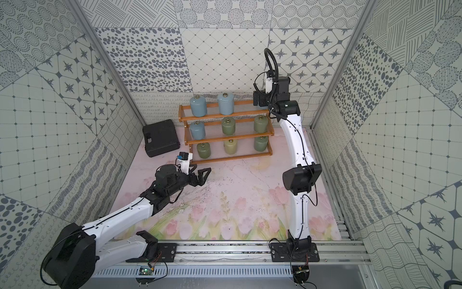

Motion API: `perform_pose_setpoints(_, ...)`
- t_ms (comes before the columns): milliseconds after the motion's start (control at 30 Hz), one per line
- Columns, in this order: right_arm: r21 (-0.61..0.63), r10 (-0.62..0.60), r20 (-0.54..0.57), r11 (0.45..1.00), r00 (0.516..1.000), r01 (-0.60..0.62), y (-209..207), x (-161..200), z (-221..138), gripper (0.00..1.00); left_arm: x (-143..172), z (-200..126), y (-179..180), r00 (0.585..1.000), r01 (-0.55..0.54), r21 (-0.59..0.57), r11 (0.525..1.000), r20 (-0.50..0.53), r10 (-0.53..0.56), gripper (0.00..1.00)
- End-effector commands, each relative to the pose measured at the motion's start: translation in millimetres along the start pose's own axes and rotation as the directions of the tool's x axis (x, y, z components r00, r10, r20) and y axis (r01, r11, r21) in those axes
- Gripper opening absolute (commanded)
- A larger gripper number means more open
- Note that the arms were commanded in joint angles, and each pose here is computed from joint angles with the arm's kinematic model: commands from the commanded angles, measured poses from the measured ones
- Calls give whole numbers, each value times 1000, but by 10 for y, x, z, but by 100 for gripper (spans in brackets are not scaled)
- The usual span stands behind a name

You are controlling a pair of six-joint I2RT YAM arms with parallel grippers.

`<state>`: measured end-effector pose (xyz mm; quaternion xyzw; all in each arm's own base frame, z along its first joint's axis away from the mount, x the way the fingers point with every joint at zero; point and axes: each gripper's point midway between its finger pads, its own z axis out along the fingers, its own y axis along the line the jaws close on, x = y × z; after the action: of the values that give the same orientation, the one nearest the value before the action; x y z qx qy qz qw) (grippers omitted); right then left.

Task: Remove the tea canisters from the shelf
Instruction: Pick up the tea canister from the shelf.

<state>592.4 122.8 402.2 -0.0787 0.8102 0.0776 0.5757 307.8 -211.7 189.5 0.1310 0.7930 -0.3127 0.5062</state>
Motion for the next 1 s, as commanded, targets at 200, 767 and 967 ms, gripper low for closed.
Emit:
perform_pose_setpoints(200, 24, -4, 15, 1000, 1000, 4, -77, 42, 182, 100, -36, 52, -93, 999, 35, 42, 998, 11, -36, 100)
perform_pose_setpoints(767, 22, -8, 14, 1000, 1000, 8, -108, 118, 326, 94, 64, 50, -115, 999, 45, 44, 998, -7, -45, 100)
perform_pose_setpoints(967, 9, -4, 8, 1000, 1000, 4, -97, 150, 360, 81, 79, 24, -116, 999, 46, 40, 998, -9, -46, 100)
